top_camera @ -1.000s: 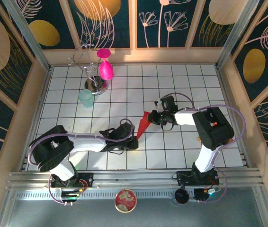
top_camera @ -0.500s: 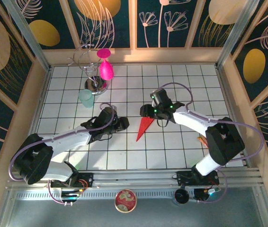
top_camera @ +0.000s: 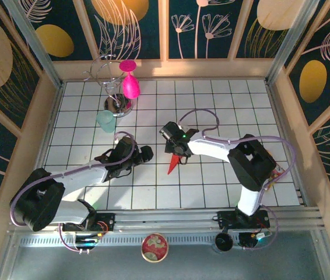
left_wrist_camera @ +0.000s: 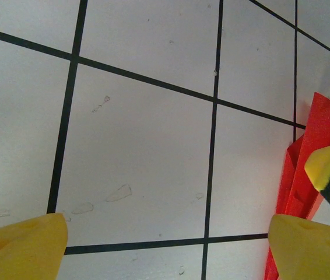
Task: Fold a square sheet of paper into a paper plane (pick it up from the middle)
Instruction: Move the paper plane to the top-center of the table.
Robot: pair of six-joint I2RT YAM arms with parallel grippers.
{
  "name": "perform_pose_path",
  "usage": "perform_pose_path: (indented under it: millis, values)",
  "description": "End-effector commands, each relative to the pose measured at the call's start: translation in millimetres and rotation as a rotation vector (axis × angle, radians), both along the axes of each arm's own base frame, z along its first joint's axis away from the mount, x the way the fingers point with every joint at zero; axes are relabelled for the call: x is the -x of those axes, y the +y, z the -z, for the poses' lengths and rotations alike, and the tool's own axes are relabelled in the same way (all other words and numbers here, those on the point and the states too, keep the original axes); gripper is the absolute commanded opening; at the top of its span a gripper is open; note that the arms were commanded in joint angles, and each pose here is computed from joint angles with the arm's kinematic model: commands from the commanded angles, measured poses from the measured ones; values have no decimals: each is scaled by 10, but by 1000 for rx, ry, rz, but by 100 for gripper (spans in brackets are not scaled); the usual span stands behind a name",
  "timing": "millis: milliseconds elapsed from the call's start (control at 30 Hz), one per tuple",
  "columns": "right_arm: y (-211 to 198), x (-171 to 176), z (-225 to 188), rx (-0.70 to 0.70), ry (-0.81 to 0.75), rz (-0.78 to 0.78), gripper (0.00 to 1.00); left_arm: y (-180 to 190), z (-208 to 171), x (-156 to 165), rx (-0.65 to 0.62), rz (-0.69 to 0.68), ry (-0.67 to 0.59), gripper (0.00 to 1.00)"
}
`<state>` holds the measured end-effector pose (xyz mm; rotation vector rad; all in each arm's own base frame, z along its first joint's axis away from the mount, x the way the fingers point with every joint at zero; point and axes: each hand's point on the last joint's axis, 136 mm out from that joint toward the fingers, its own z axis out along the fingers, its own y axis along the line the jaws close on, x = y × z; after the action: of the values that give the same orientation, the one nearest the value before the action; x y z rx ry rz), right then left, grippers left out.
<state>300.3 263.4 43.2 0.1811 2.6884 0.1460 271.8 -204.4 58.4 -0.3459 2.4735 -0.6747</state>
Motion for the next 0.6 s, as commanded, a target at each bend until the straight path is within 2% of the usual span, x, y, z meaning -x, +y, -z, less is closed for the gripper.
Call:
perform_pose_path:
  millis: [0,567]
  values:
    - [-205,-24,-56,93,-34,97,61,64,-50,-34,-7,-12,-43,89]
    - [-357,45,-147,105,-59,157,32,48,-24,-24,2,-10,-37,91]
